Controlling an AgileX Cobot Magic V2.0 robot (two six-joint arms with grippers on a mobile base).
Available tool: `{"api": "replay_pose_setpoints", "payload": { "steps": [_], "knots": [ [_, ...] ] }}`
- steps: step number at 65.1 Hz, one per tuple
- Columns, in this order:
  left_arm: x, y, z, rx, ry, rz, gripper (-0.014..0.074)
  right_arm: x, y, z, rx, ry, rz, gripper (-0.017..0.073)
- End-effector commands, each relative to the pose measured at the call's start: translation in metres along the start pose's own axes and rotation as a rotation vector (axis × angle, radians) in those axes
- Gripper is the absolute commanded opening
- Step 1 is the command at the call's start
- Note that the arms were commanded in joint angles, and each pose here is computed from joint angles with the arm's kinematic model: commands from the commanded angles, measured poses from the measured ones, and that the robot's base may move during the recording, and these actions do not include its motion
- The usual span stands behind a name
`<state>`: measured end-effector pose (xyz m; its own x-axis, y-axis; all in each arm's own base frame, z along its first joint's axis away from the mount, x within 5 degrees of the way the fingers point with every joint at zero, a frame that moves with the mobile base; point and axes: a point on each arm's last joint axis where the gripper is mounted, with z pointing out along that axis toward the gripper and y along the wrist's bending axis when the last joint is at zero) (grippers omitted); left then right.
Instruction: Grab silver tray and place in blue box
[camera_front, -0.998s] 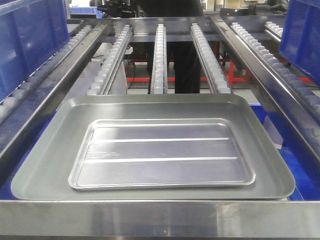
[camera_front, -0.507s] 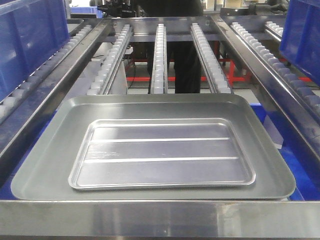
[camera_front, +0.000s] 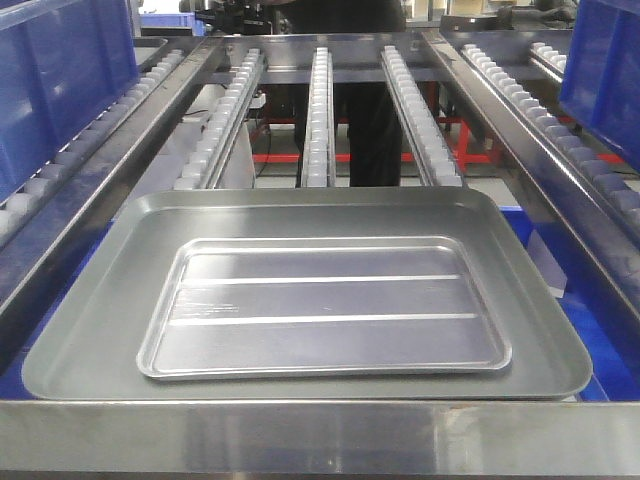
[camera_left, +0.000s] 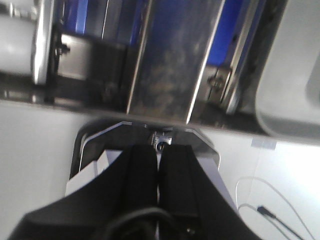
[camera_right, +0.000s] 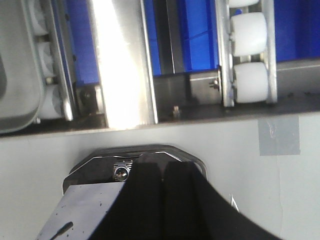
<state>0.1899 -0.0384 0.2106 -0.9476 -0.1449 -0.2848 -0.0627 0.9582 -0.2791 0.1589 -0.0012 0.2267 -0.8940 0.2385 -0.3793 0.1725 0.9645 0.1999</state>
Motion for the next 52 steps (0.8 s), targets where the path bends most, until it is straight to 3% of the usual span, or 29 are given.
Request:
{"api": "replay_pose_setpoints", "payload": {
  "steps": [1, 10, 15, 22, 28, 37, 52],
  "knots": [
    [-0.016, -0.01, -0.016, 0.041, -0.111, 0.001, -0.0006, -0.018, 0.004, 0.0, -0.019, -0.093, 0.012, 0.0057],
    [-0.025, -0.035, -0.024, 0.092, -0.179, 0.096, -0.0006, -0.022, 0.016, 0.01, -0.043, -0.096, -0.03, 0.0067],
    [-0.027, -0.049, -0.024, 0.106, -0.183, 0.09, -0.0006, -0.023, 0.028, 0.015, -0.067, -0.104, -0.034, 0.0078],
    [-0.028, -0.065, -0.019, 0.053, -0.192, 0.077, -0.0006, -0.028, 0.047, 0.017, -0.091, -0.145, -0.055, 0.0078],
    [-0.029, -0.078, -0.015, 0.0, -0.192, 0.13, -0.0006, -0.039, 0.063, 0.016, -0.067, -0.15, -0.098, 0.0078],
    [-0.031, -0.106, -0.003, 0.028, -0.166, 0.192, -0.0006, -0.059, 0.096, 0.023, -0.019, -0.125, -0.166, 0.0078],
    [-0.052, -0.135, 0.021, 0.02, -0.113, 0.209, -0.0006, -0.083, 0.142, 0.048, -0.04, -0.059, -0.21, 0.0078]
  ]
}}
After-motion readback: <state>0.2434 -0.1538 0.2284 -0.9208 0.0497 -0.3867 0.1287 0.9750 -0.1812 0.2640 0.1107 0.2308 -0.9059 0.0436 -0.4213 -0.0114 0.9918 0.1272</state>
